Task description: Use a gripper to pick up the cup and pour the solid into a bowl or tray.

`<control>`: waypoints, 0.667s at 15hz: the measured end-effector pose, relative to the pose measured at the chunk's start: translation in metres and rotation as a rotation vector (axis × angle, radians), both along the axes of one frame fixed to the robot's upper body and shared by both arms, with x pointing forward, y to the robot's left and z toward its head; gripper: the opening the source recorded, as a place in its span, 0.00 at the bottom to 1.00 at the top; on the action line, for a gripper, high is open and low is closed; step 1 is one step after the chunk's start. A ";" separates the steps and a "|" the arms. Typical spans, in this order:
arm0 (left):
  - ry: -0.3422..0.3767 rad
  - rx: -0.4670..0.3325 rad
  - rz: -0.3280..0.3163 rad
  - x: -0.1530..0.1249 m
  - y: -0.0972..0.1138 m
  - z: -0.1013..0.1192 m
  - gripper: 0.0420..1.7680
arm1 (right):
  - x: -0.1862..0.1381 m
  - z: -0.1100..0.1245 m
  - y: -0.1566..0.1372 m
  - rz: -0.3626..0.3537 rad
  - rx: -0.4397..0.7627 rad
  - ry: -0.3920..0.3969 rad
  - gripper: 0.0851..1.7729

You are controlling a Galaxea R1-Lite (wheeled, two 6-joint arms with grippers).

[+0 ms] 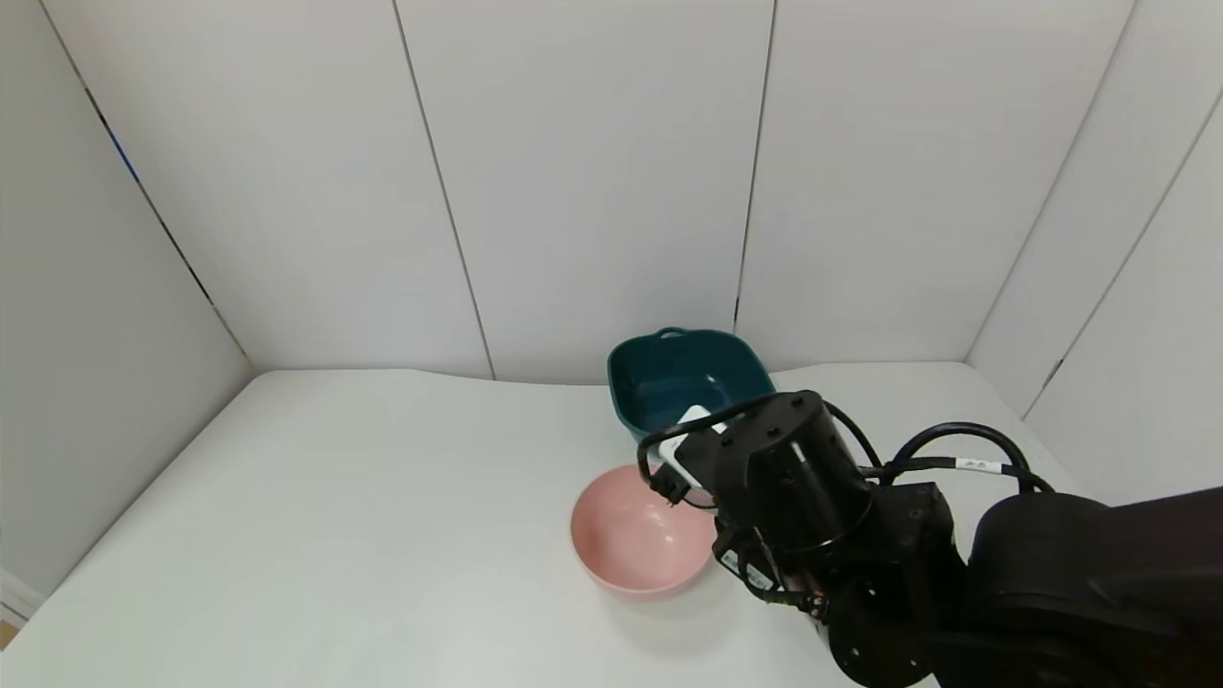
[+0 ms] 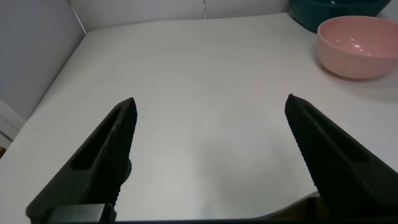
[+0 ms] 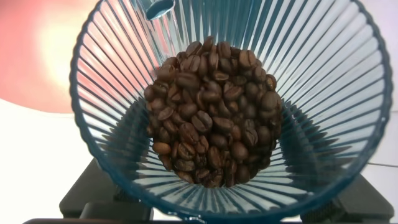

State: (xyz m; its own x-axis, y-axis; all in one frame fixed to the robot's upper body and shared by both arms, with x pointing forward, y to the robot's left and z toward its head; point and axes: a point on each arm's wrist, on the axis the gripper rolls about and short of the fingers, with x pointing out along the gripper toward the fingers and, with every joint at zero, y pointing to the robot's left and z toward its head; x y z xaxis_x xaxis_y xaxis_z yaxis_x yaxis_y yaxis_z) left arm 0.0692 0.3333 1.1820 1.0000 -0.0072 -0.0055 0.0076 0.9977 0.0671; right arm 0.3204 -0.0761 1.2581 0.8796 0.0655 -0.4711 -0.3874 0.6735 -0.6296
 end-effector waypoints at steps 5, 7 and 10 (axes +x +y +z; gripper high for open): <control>0.000 0.000 0.000 0.000 0.000 0.000 0.97 | 0.001 -0.012 0.008 -0.009 -0.050 0.006 0.74; 0.000 0.000 0.000 0.000 0.000 0.000 0.97 | 0.002 -0.013 0.008 -0.013 -0.076 0.002 0.74; 0.000 0.000 0.000 0.000 0.000 0.000 0.97 | 0.004 -0.012 0.010 -0.033 -0.120 0.000 0.74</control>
